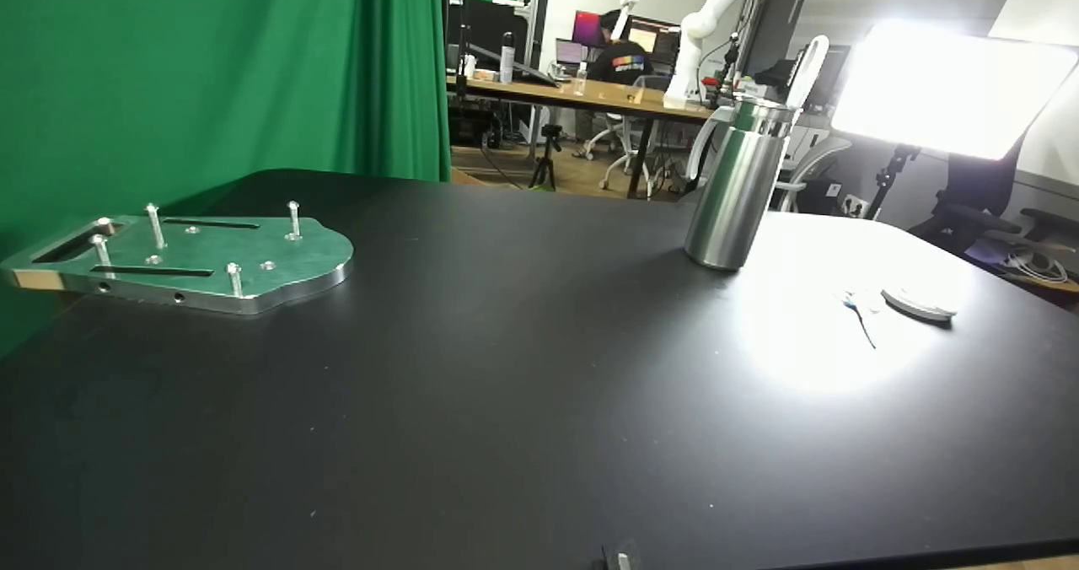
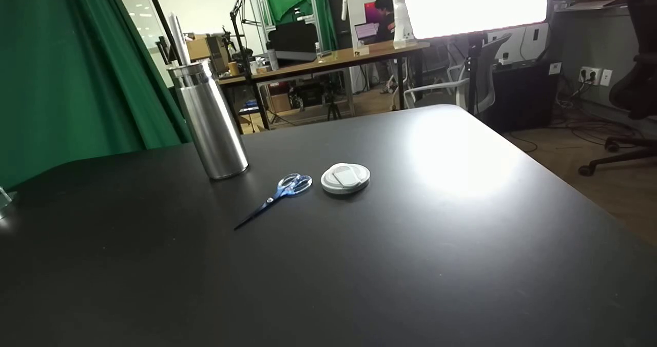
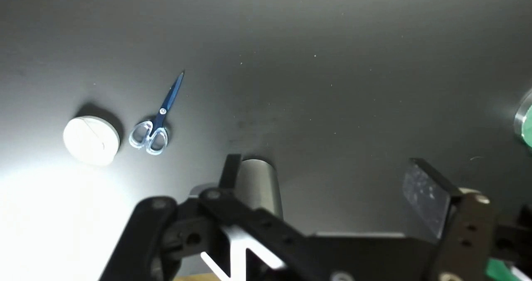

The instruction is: Use the brush to scrub inside the jar

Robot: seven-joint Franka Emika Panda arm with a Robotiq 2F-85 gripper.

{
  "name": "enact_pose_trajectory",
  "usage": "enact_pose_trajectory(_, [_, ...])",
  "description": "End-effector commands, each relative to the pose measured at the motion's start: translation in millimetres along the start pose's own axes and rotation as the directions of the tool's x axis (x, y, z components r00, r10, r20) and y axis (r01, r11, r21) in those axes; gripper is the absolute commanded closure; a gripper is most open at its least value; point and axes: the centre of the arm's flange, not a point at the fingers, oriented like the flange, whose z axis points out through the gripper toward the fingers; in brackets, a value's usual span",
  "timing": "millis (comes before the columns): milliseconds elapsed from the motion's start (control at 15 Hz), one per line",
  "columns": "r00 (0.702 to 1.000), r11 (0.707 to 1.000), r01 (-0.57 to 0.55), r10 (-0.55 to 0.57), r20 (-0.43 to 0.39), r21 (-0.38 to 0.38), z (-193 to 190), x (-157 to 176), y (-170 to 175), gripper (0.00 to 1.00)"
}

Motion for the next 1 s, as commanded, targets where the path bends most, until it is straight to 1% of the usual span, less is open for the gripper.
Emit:
enact_pose_trajectory(0, [0.997, 1.0, 0.023, -0.023, 0.068, 0.002, 0, 87, 26, 0.0])
enact_pose_trajectory(200, [0.994, 1.0, 0.028, -0.029, 0.107, 0.013, 14, 136, 43, 0.0])
enact_pose_trajectory(467, [0.991, 0.999, 0.034, -0.035, 0.131, 0.005, 37, 207, 55, 0.0])
enact_pose_trajectory(667, [0.988, 0.998, 0.043, -0.05, 0.149, 0.05, 54, 249, 58, 0.0])
enact_pose_trajectory(733, [0.986, 0.999, 0.018, -0.026, 0.164, 0.05, 59, 258, 58, 0.0])
enact_pose_trajectory(800, [0.99, 0.999, 0.035, -0.039, 0.136, 0.031, 67, 209, 50, 0.0])
enact_pose_trajectory(933, [0.988, 0.999, 0.031, -0.036, 0.152, 0.036, 75, 228, 53, 0.0])
